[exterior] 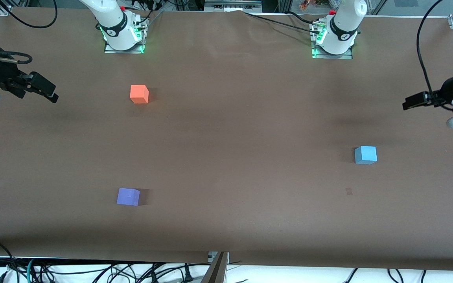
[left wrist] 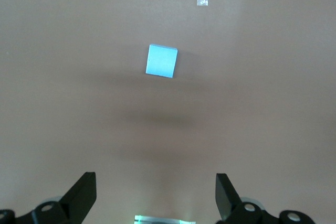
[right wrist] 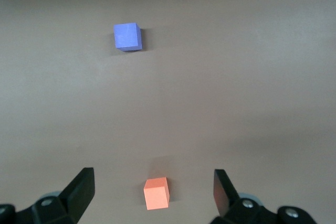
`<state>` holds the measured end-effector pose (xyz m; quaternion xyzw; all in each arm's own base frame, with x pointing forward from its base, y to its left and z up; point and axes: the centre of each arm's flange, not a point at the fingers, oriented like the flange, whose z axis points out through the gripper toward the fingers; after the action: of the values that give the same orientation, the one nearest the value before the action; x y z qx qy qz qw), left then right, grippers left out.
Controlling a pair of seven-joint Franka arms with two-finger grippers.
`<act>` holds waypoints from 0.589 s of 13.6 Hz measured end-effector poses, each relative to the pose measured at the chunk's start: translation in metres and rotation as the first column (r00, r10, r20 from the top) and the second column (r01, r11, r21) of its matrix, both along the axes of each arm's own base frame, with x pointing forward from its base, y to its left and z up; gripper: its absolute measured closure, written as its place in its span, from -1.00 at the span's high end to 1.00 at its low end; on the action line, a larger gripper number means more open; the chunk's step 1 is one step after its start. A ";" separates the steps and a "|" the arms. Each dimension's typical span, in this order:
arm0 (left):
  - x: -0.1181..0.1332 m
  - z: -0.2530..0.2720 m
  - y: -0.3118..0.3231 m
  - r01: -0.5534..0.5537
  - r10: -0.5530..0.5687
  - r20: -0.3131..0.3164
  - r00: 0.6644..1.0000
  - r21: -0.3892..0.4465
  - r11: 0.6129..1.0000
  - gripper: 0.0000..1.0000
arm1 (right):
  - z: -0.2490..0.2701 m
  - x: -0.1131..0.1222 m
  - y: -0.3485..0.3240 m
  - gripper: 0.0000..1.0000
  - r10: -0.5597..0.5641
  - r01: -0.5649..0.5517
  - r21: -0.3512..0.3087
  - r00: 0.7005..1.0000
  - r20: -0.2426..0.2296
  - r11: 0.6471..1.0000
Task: Place blue block between orange and purple blocks
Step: 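Reach the left gripper down over the light blue block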
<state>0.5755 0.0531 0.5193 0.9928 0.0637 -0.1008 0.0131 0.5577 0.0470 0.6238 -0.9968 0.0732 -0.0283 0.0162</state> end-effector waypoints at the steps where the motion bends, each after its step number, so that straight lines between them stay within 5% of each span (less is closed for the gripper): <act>1: 0.007 -0.022 0.002 0.013 -0.013 0.010 1.000 -0.002 1.000 1.00 | -0.001 0.001 0.001 1.00 0.002 -0.002 0.000 1.000 -0.001 1.000; 5: 0.010 -0.139 0.019 0.044 -0.044 0.054 0.998 -0.004 0.999 1.00 | -0.005 0.004 0.002 1.00 0.003 -0.003 0.000 1.000 -0.001 1.000; 8: 0.003 -0.215 0.025 0.047 -0.047 0.027 0.999 -0.009 0.999 1.00 | -0.006 0.005 0.002 1.00 0.003 -0.003 0.000 1.000 -0.003 1.000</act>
<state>0.5788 0.0781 0.3043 0.9952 0.0398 -0.0879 0.0165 0.5624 0.0489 0.6174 -0.9969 0.0719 -0.0269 0.0163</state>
